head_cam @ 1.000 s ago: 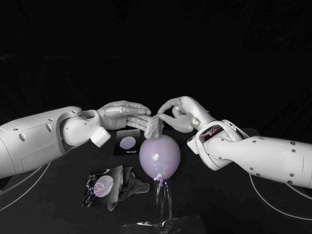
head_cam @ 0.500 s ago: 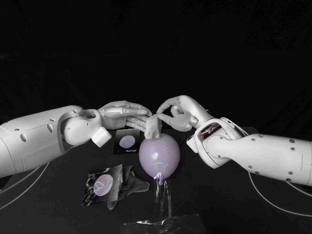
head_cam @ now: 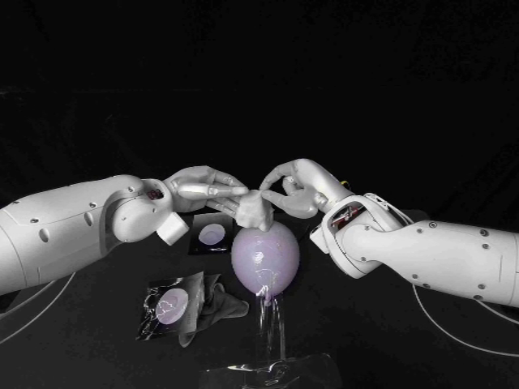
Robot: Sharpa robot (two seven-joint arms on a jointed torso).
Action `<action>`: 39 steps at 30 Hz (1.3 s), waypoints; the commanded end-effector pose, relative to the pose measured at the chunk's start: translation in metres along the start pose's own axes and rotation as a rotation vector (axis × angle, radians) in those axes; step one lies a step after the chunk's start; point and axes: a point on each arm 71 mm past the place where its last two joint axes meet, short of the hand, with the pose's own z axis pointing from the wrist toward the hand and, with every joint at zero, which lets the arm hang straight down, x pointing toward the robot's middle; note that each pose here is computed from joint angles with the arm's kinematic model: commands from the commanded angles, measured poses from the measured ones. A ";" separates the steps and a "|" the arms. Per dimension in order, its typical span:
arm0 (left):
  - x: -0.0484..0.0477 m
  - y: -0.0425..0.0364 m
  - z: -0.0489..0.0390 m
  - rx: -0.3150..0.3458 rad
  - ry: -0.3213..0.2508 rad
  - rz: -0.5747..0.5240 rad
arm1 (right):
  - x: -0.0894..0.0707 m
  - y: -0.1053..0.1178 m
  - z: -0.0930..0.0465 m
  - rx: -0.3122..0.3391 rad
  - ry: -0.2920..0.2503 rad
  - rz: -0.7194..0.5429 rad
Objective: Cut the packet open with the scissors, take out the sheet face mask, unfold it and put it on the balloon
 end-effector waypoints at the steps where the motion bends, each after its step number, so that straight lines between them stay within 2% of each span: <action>1: -0.0027 -0.0019 0.0011 0.009 -0.060 0.067 | 0.001 0.001 0.001 -0.006 0.019 -0.016; 14: -0.0018 -0.0038 0.0021 0.033 -0.059 0.055 | 0.003 0.001 0.001 -0.003 0.031 -0.018; 31: 0.0025 -0.0047 0.0027 0.044 -0.007 0.039 | 0.003 0.000 0.002 0.000 0.032 -0.022; 39: 0.0024 -0.0042 0.0026 0.039 -0.003 0.038 | 0.003 0.000 0.002 -0.001 0.030 -0.022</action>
